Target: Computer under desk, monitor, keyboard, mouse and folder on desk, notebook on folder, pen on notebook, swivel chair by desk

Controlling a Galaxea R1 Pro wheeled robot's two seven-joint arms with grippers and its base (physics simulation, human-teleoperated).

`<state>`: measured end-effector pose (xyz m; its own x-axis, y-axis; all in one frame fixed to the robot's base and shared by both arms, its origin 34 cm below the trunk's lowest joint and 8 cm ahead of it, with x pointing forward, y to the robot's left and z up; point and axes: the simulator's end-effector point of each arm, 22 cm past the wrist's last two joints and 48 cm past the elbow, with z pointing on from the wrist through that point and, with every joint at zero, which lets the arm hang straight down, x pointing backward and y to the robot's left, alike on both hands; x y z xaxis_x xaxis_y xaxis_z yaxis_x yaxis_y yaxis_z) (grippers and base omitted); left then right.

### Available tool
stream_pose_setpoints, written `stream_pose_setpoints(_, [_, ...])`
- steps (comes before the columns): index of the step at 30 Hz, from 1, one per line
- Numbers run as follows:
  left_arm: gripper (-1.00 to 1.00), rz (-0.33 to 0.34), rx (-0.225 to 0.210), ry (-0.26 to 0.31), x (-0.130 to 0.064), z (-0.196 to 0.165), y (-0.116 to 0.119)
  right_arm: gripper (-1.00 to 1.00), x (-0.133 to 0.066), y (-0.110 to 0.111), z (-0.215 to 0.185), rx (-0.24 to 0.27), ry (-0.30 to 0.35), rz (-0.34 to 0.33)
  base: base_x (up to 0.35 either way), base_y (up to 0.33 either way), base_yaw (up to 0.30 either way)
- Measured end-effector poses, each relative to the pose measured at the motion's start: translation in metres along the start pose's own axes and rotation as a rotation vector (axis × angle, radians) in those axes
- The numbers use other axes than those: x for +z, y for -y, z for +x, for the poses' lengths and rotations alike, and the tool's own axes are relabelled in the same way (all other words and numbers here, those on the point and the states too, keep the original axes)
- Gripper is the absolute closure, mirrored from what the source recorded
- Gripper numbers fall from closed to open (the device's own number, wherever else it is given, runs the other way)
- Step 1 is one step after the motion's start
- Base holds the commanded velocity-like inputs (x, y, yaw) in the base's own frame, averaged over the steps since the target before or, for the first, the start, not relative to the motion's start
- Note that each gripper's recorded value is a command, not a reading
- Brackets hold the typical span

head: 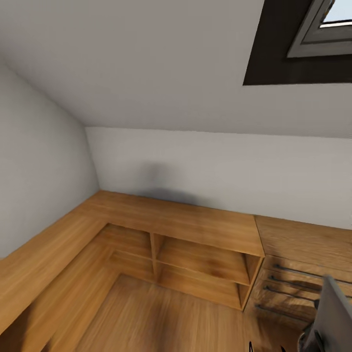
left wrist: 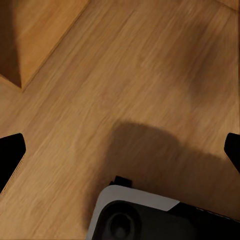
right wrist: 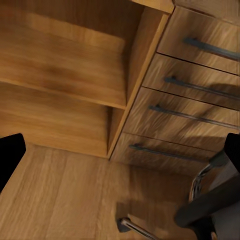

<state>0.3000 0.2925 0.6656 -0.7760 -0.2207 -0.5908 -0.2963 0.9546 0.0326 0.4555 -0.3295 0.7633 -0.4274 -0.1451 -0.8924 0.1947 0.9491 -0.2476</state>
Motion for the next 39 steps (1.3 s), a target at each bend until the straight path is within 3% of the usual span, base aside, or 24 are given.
stream_pose_setpoints(28, [-1.0, 0.007, -0.004, 0.015, 0.0003, -0.0057, 0.0034, -1.0, 0.0014, -0.0005, -0.0069, 0.003, 0.015, -0.003, 0.257, 0.246, -0.243])
stream_pose_setpoints(39, [-1.0, 0.009, -0.005, 0.02, 0.0006, -0.008, 0.0044, -1.0, 0.0022, 0.0004, -0.0096, 0.005, 0.022, -0.001, 0.081, 0.239, -0.243])
